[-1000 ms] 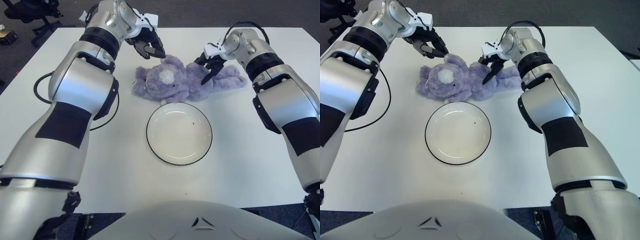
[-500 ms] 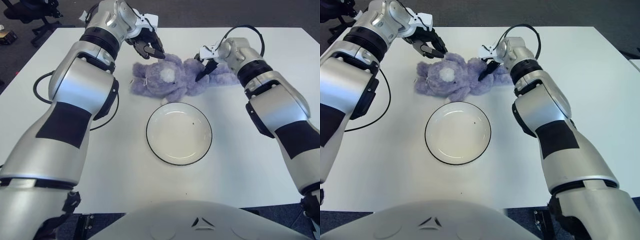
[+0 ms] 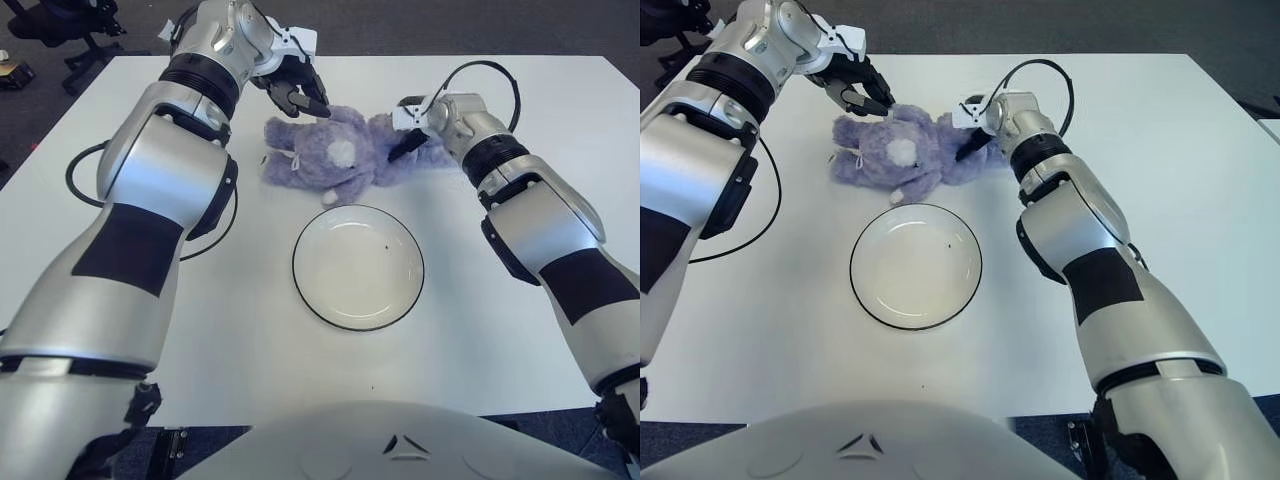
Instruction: Put the doll into the plate.
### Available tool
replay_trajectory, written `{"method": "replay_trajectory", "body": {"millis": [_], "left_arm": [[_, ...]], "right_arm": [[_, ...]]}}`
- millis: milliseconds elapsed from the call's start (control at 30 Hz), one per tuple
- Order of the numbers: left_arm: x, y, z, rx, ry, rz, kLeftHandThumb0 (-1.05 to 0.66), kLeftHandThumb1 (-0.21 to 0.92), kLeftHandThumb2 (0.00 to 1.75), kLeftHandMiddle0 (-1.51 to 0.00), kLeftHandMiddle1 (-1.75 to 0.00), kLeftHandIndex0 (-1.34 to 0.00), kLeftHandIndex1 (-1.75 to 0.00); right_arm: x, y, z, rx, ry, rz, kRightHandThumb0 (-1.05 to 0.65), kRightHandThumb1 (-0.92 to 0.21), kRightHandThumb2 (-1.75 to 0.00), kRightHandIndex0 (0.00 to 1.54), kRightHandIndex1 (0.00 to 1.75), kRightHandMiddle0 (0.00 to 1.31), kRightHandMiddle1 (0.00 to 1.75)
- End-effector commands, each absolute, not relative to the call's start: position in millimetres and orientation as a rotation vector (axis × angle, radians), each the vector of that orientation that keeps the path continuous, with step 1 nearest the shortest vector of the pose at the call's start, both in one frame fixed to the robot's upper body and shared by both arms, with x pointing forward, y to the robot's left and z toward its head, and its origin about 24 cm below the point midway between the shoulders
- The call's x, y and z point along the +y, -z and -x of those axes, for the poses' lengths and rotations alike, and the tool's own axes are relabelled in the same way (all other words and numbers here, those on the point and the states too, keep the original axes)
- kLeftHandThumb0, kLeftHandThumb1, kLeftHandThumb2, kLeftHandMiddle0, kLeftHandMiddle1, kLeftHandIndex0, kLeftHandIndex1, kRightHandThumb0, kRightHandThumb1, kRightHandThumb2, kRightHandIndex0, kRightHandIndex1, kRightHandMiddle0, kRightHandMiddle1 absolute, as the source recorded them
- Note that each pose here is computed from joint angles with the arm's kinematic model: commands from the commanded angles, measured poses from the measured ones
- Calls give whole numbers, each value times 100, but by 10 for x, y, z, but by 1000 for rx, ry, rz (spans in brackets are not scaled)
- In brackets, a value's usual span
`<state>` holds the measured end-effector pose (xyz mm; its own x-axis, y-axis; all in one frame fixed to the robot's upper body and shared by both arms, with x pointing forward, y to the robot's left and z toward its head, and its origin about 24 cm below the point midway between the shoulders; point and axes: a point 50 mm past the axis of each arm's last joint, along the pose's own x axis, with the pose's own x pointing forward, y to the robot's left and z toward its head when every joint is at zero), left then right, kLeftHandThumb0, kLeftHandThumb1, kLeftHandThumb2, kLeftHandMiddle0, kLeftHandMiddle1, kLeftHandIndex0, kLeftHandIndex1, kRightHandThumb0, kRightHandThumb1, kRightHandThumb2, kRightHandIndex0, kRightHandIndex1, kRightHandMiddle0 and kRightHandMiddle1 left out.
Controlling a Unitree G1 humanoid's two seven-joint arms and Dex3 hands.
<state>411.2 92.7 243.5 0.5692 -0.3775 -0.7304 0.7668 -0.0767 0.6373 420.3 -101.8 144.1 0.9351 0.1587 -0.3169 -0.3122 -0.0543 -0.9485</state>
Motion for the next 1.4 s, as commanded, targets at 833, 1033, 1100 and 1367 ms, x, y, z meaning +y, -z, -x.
{"method": "replay_trajectory", "body": {"millis": [833, 1033, 1100, 1367], "left_arm": [[942, -2536, -4191, 118, 785, -1389, -72, 92, 59, -41, 0, -48, 0], [1010, -2555, -4251, -133, 542, -1415, -69, 92, 63, -55, -3, -54, -3], [1019, -2541, -4267, -171, 471, -1411, -68, 92, 67, -60, -4, -58, -4], [1207, -2552, -4298, -337, 160, -1146, -61, 92, 77, -75, -4, -69, -8]], "right_arm": [[-1359, -1164, -4095, -55, -296, 1319, 0, -27, -134, 69, 163, 42, 175], [-1374, -1188, -4072, -140, -279, 1290, 0, -28, -134, 68, 165, 42, 175], [-1377, -1197, -4064, -169, -276, 1294, 0, -28, -134, 67, 166, 41, 175], [-1343, -1255, -4043, -305, -194, 1321, 0, -30, -132, 65, 167, 40, 175]]}}
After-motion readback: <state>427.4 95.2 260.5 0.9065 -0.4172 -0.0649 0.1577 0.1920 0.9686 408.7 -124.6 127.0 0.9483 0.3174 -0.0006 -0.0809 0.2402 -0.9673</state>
